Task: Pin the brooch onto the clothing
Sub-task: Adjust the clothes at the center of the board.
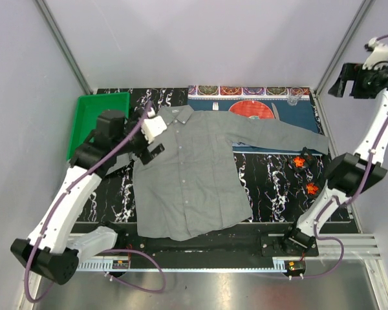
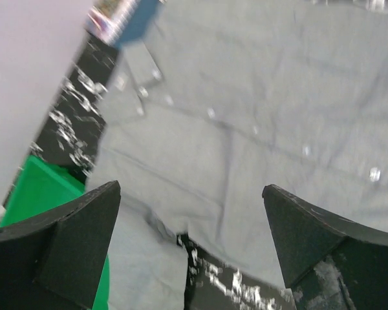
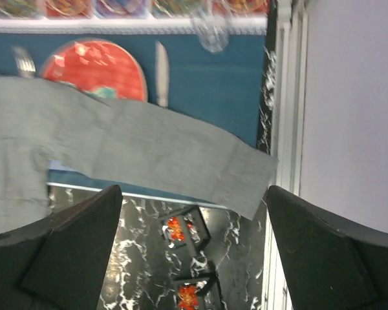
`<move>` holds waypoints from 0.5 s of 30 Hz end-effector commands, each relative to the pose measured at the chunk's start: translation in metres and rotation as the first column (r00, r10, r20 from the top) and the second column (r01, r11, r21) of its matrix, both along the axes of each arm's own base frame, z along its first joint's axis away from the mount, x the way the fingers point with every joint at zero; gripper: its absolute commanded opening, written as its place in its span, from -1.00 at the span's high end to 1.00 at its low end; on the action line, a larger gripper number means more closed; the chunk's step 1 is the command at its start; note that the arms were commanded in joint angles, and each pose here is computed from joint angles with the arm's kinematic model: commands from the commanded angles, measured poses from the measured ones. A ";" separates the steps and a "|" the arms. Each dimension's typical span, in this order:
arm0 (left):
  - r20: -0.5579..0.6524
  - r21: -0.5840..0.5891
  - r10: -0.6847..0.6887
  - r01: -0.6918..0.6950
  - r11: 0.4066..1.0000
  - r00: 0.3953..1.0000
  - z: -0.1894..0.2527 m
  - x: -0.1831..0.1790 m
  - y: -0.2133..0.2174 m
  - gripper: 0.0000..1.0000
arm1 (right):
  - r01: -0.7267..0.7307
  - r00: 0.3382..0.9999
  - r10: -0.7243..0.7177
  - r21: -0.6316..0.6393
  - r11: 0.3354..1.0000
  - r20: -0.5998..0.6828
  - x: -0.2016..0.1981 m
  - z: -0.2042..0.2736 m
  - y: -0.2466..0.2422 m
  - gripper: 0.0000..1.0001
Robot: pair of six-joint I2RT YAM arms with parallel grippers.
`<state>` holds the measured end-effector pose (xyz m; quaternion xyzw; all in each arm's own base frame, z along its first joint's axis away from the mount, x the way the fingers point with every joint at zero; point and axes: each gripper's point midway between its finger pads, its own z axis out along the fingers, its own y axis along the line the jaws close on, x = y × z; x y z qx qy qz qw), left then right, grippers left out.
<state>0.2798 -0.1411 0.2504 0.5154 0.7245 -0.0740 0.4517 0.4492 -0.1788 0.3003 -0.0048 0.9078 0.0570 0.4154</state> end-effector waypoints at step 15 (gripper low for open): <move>-0.016 -0.366 -0.154 0.137 0.921 0.988 0.059 -0.038 -0.053 -0.98 | -0.485 0.807 0.380 -0.140 0.863 -0.452 -0.153 -0.064 0.126 -0.79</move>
